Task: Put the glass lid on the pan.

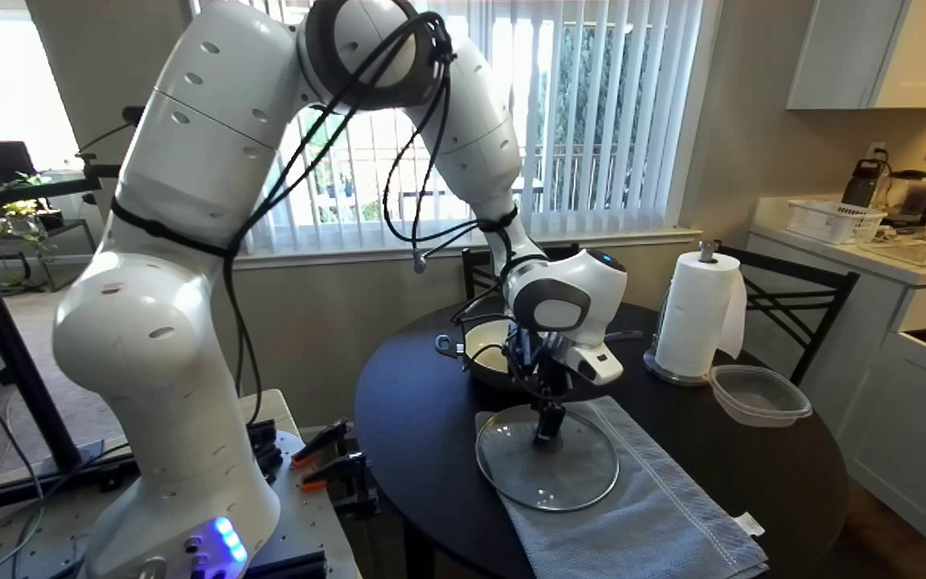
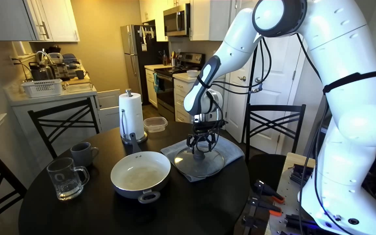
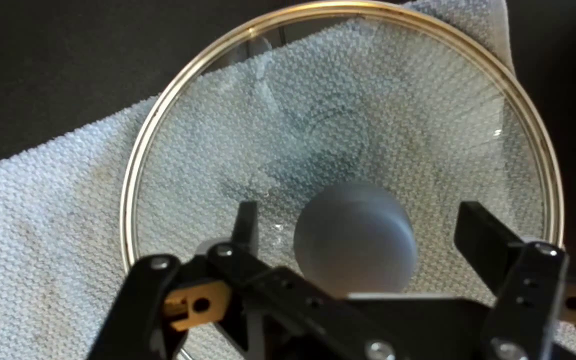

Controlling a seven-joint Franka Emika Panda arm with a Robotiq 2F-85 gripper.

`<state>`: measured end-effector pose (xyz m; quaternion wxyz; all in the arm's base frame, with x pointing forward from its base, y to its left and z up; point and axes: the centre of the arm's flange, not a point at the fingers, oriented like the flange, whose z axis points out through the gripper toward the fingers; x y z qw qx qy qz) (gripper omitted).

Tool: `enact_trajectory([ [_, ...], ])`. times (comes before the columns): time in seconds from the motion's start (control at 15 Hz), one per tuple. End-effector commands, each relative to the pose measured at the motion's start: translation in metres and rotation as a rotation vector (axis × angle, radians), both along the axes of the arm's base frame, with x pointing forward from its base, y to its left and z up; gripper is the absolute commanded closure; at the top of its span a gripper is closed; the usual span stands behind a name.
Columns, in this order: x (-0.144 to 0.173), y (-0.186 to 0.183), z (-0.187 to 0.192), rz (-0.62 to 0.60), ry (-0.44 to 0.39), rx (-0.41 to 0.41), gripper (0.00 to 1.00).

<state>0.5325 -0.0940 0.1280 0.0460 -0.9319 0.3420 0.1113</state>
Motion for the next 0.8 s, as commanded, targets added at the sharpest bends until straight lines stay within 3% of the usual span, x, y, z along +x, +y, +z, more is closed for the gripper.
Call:
enact_trajectory([
  [0.0, 0.001, -0.003, 0.0, -0.026, 0.037, 0.016, 0.0],
  [0.73, 0.027, -0.011, -0.029, -0.007, 0.045, -0.004, 0.0],
])
